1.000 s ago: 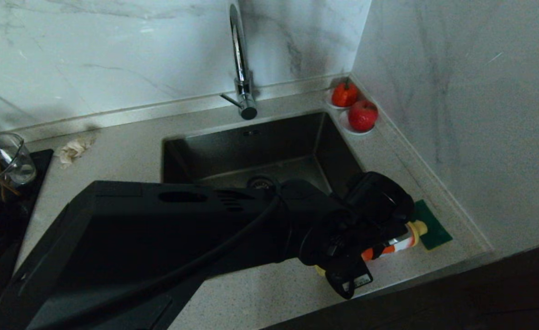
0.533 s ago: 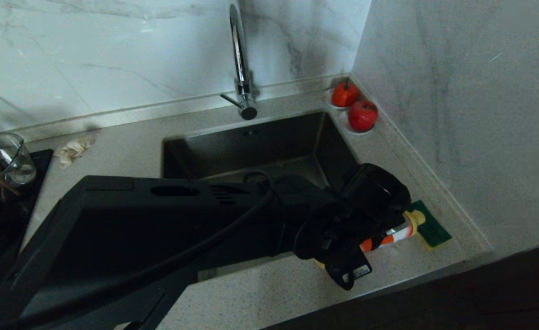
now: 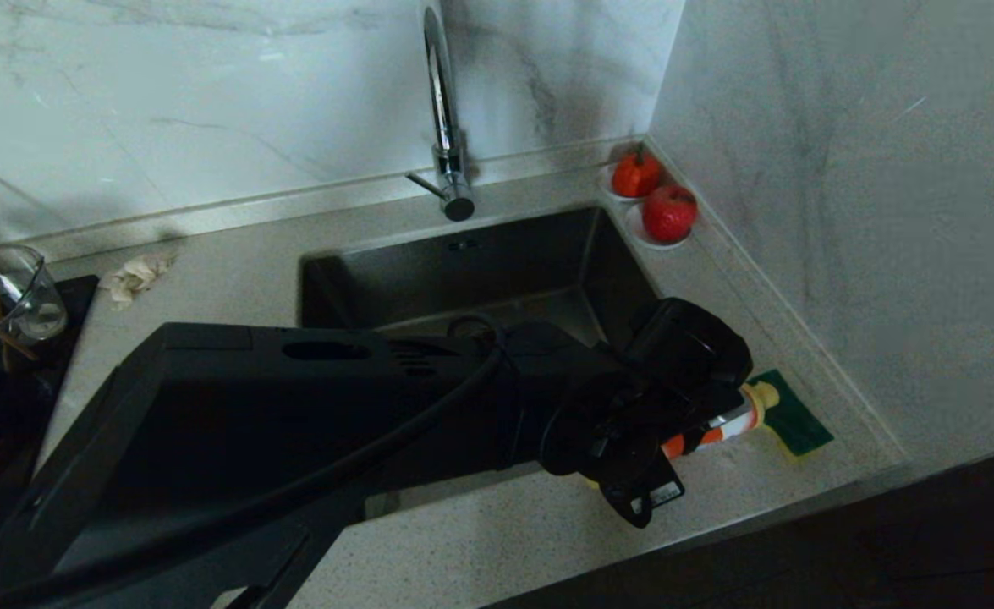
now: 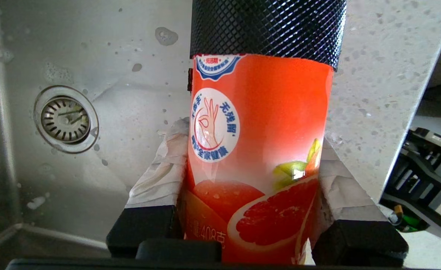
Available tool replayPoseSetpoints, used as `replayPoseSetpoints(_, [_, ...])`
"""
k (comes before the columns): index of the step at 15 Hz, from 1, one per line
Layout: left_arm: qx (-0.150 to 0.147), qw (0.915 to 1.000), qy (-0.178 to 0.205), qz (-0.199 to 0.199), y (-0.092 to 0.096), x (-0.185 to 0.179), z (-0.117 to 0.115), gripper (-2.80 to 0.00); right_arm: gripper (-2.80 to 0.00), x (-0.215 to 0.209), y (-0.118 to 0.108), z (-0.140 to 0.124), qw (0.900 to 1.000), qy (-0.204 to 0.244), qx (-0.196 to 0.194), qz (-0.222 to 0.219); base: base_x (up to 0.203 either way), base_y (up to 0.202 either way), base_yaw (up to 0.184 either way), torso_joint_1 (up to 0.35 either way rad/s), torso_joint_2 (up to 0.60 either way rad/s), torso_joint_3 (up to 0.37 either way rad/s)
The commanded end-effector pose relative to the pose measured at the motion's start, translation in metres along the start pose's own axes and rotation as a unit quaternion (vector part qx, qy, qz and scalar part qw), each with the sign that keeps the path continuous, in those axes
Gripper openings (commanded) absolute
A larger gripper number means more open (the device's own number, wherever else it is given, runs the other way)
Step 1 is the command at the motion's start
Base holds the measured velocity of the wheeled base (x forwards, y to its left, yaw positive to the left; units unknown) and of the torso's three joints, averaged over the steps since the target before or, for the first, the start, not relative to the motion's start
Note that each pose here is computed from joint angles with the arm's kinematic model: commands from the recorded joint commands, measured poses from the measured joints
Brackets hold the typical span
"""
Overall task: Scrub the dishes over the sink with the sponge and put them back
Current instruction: Squeeze it onto the sponge
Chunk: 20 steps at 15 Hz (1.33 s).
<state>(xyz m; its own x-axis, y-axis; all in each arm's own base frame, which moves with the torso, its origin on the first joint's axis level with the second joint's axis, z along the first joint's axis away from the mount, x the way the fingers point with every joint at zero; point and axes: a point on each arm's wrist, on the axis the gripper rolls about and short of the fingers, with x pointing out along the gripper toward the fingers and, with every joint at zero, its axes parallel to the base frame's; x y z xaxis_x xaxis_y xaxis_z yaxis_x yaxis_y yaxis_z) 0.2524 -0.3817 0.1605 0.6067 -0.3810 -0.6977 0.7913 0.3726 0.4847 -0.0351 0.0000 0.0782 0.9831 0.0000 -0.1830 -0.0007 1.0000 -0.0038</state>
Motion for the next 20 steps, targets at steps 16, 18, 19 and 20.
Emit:
replayPoseSetpoints(16, [0.014,0.9996,0.024,-0.009,0.001,-0.008,-0.005,-2.80,-2.80,0.000,0.000,0.000,1.000,0.001,0.000,0.000,0.000,0.000,0.000,0.000,0.00,0.000])
replayPoseSetpoints(18, [0.007,1.0000,0.006,0.000,0.002,-0.005,-0.001,-2.80,-2.80,0.000,0.000,0.000,1.000,0.001,0.000,0.000,0.000,0.000,0.000,0.000,0.00,0.000])
replayPoseSetpoints(19, [0.004,1.0000,-0.004,0.004,0.003,-0.004,0.001,-2.80,-2.80,0.000,0.000,0.000,1.000,0.001,0.000,0.000,0.000,0.000,0.000,0.000,0.00,0.000])
replayPoseSetpoints(20, [0.001,0.9999,-0.010,0.008,0.004,-0.005,0.002,-2.80,-2.80,0.000,0.000,0.000,1.000,0.002,0.000,0.000,0.000,0.000,0.000,0.000,0.00,0.000])
